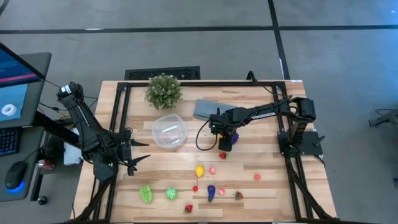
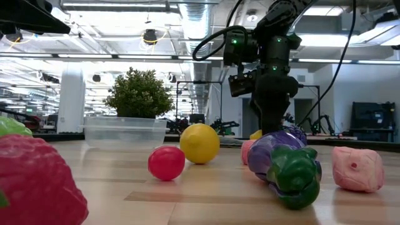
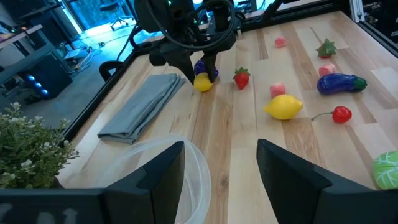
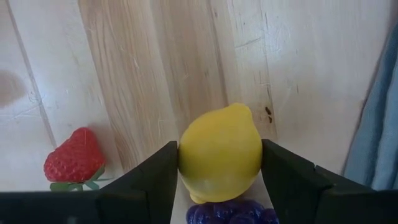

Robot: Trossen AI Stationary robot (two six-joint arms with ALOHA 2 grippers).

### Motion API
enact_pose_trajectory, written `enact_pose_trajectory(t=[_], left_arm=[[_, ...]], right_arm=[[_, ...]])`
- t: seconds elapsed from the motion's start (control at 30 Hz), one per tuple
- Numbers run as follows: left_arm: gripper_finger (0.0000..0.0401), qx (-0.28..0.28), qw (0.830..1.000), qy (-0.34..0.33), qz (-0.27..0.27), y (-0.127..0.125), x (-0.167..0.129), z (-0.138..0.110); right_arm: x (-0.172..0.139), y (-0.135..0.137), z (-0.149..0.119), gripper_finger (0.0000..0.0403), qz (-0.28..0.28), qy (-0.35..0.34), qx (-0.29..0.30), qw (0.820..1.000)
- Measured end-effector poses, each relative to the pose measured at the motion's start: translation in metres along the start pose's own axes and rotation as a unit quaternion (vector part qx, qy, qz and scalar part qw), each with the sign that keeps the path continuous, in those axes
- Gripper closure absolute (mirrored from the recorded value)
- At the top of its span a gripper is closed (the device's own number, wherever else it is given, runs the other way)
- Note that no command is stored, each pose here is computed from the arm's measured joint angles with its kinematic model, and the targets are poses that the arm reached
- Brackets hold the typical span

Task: Pick and placing Produce into tupperware
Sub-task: Put the left lemon into the transparent bin

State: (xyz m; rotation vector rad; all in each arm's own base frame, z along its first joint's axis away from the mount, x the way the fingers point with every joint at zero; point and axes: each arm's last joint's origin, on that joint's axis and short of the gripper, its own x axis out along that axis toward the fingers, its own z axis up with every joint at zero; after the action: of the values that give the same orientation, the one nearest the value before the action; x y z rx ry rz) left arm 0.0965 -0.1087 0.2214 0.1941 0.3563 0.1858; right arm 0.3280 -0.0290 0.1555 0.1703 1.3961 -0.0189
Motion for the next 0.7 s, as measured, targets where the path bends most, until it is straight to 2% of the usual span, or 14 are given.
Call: enact_pose_trajectory(t=[0.37,0.7], left_arm=[[0.0209,0.0,1.0,0.0,0.0,0.0,0.0,0.0],[0.0209,0.0,1.0,0.0,0.0,0.0,0.0,0.0]], right_arm=[[0.0,0.0,0.002,0.0173,0.003,-0.008,-0.004,1.0],[-0.008,0.003,0.013,0.0172,0.031,-0.04,-0.019,0.999]])
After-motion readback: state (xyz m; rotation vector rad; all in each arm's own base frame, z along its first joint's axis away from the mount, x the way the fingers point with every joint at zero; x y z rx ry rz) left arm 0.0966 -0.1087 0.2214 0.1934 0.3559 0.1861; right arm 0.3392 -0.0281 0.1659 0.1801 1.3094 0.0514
